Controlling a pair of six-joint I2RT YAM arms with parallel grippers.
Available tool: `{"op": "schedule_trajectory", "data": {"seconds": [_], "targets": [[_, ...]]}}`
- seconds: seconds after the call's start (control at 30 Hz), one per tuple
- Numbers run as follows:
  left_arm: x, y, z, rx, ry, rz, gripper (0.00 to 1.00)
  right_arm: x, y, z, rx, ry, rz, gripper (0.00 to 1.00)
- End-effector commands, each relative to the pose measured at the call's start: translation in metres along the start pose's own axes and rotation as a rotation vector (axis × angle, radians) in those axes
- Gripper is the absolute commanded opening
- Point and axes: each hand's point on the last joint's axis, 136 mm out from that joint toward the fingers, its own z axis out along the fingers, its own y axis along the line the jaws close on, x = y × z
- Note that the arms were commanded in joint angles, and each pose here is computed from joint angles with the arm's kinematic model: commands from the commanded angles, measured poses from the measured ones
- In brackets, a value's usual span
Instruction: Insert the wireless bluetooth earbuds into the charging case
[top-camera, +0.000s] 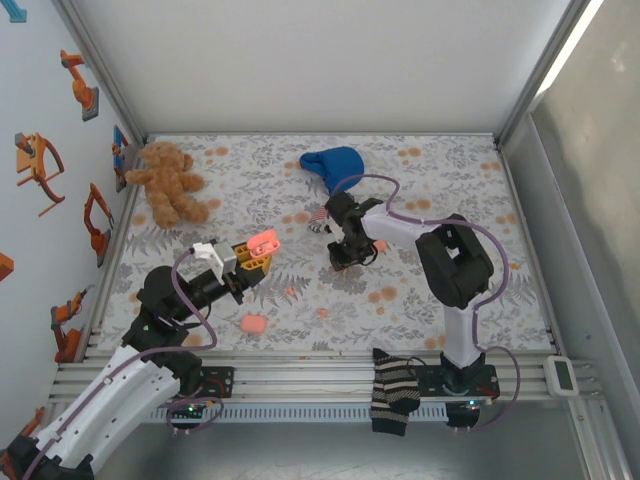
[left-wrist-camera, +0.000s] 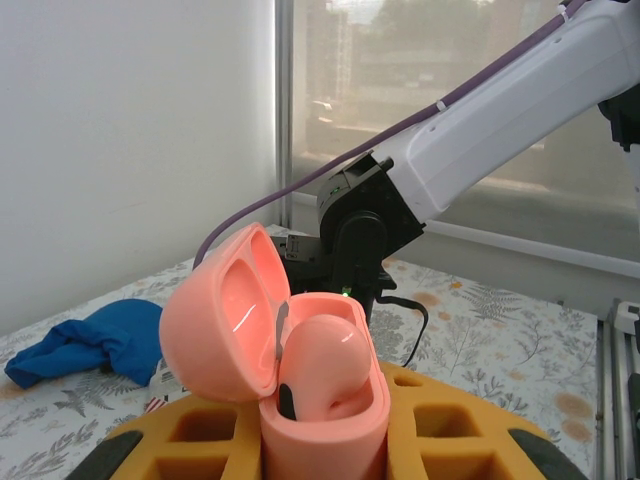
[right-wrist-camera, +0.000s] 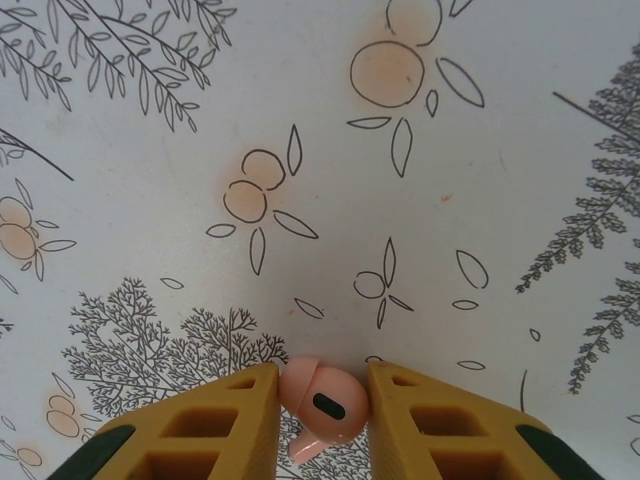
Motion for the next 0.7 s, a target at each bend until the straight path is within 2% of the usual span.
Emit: {"op": "schedule_trajectory", "data": {"seconds": [0.0,0.67], "targets": [[-0.007,-0.002,-0.001,0.002,-0.016,0.029,0.00,0.005,0.011,0.009,-0.024,0.035,-0.021,0.26],[-0.007,-0.001,0.003,0.006,-0.015,0.018,0.00,-0.007,0.012,-0.025,-0.004,-0.070,-0.068,0.25]]}}
